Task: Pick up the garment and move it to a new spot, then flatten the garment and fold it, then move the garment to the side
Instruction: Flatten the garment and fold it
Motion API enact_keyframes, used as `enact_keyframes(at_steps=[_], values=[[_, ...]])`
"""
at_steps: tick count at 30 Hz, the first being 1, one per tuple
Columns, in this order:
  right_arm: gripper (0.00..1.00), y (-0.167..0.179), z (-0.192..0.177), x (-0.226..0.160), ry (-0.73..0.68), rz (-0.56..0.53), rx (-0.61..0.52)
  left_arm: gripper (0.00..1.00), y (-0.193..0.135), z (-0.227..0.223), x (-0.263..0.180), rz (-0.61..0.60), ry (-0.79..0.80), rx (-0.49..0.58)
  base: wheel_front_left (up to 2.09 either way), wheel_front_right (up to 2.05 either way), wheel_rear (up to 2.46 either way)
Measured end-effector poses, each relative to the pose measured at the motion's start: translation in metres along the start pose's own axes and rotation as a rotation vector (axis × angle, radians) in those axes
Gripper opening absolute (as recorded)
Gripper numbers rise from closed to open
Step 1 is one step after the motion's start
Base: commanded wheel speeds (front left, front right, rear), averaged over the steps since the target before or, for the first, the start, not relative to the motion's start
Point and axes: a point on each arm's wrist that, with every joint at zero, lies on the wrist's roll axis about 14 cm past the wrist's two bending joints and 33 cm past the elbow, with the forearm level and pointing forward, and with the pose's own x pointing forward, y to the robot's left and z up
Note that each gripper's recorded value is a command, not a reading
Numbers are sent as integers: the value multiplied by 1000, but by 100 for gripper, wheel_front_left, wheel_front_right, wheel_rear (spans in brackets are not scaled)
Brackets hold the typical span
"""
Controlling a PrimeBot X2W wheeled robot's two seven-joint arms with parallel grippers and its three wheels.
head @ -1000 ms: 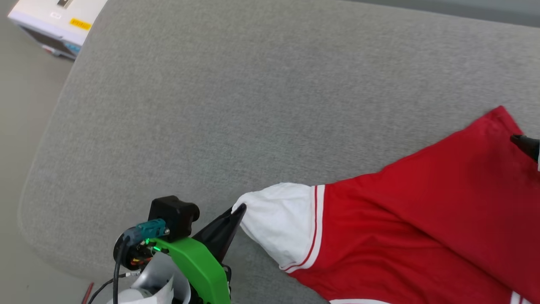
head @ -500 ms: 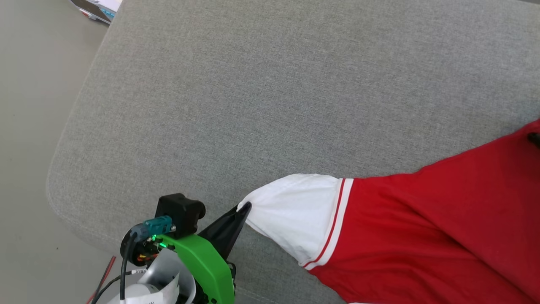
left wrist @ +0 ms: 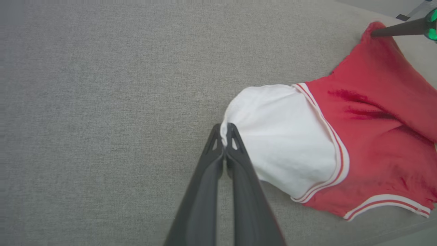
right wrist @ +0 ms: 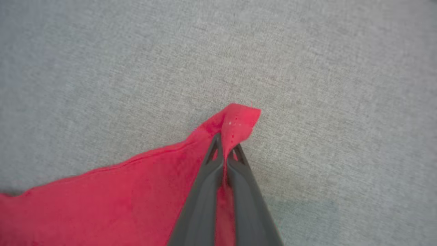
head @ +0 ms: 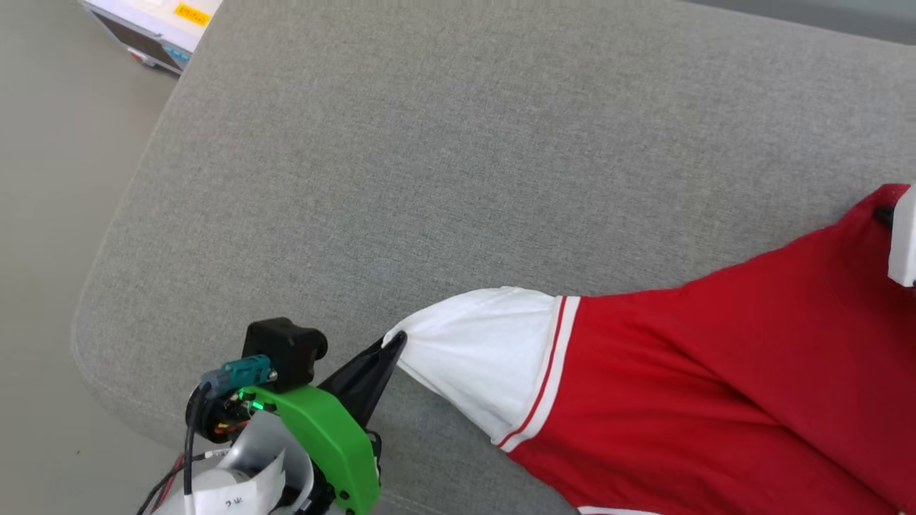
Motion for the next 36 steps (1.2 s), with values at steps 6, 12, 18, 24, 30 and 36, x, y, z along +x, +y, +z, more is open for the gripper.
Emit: enact_keyframes(at_steps=[6,12,18,24,30,36], values=[[0,-9,35,-39,-197,-25,6,0,5,27,-9,2,-76,40,0,0,0],[0,-20,64,-93,-370,-63,-23,0,5,80,-22,1,-221,111,0,0,0],[0,-31,87,-157,-549,-106,-42,0,-11,150,-37,-37,-421,184,0,0,0],[0,-32,101,-220,-698,-146,-87,0,-31,216,-59,-66,-619,257,0,0,0],[0,-30,107,-276,-823,-177,-119,0,-55,275,-82,-90,-813,344,0,0,0],[0,-28,112,-318,-924,-212,-150,0,-80,320,-97,-114,-960,429,0,0,0]])
